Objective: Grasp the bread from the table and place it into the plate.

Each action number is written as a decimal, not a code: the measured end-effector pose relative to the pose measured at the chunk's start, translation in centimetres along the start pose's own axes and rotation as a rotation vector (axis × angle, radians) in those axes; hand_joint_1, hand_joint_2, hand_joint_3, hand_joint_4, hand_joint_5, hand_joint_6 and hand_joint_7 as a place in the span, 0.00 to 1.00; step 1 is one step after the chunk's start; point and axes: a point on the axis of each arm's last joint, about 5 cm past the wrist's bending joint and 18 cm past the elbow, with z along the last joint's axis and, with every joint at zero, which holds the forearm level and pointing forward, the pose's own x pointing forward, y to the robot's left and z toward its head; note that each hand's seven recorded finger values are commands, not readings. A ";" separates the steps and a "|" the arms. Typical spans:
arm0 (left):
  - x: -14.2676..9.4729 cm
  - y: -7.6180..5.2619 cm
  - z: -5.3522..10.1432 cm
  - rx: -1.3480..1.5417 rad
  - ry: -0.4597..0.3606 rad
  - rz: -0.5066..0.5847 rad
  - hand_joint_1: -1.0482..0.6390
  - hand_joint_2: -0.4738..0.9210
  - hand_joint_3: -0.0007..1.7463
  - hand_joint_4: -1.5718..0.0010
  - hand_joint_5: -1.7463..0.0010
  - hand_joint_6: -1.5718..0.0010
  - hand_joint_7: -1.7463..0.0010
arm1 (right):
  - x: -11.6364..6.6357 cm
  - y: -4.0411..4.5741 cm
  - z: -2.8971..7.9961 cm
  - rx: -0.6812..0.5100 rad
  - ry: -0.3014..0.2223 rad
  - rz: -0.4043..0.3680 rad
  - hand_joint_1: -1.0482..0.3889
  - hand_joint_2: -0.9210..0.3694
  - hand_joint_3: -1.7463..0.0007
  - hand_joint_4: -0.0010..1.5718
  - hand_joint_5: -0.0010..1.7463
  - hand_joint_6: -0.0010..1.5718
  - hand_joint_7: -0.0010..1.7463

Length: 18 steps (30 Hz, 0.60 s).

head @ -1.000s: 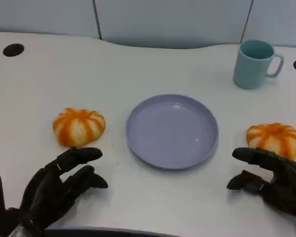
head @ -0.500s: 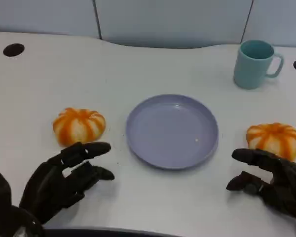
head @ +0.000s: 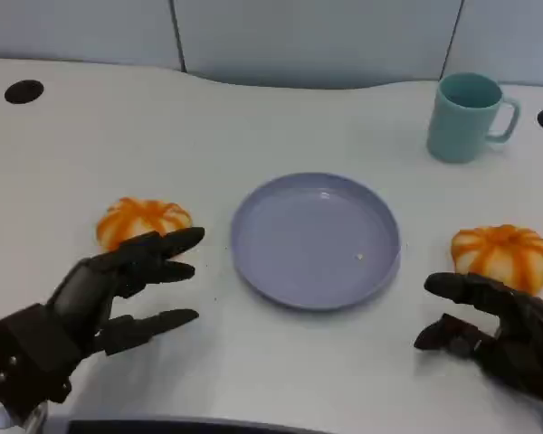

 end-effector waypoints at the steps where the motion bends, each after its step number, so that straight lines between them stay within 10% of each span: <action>1: 0.0 0.1 0.1 0.014 -0.003 0.002 0.37 0.99 0.00 0.86 0.70 0.72 1.00 | 0.0 0.02 0.0 0.000 -0.001 0.001 0.49 0.00 0.90 0.42 0.65 0.57 0.19; 18: 1.8 2.3 3.4 0.522 -0.035 -0.030 0.28 0.99 0.00 0.85 0.87 0.77 1.00 | 0.4 0.31 -0.1 -0.006 -0.005 -0.004 0.50 0.00 0.91 0.41 0.65 0.56 0.19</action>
